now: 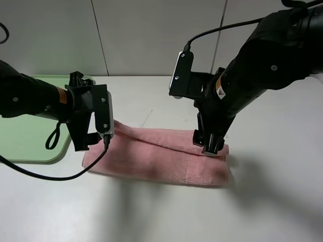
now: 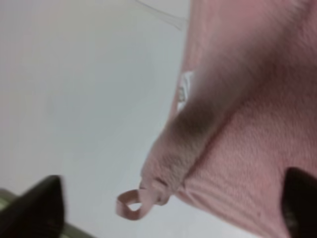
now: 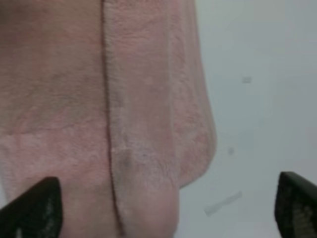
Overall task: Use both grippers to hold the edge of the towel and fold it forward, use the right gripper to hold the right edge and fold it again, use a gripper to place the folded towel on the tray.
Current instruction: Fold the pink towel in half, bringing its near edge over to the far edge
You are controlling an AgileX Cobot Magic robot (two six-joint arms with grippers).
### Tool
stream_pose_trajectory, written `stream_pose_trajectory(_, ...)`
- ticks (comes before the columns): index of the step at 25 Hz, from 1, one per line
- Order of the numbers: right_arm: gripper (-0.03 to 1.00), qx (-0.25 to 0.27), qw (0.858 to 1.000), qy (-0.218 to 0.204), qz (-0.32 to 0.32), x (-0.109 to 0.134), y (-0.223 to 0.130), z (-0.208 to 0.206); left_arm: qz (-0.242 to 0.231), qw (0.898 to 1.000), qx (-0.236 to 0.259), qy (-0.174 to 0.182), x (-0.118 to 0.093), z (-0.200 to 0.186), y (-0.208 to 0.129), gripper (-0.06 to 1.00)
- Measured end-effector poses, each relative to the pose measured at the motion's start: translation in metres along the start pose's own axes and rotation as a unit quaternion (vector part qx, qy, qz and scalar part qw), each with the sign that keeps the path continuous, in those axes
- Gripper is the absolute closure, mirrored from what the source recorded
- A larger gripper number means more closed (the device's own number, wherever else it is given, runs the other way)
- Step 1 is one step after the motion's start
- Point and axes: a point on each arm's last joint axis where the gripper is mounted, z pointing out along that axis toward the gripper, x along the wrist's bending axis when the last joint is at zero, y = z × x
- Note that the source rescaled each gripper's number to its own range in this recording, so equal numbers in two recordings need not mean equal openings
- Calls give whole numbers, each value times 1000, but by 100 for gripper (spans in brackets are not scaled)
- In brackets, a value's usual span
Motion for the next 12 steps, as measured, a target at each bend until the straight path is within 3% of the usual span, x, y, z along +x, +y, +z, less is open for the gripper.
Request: stream_pose_trajectory(12,-3,-1,1000,-14,-3,-2,0,0,-4,1000,0,-6,-9,1,-4,-5)
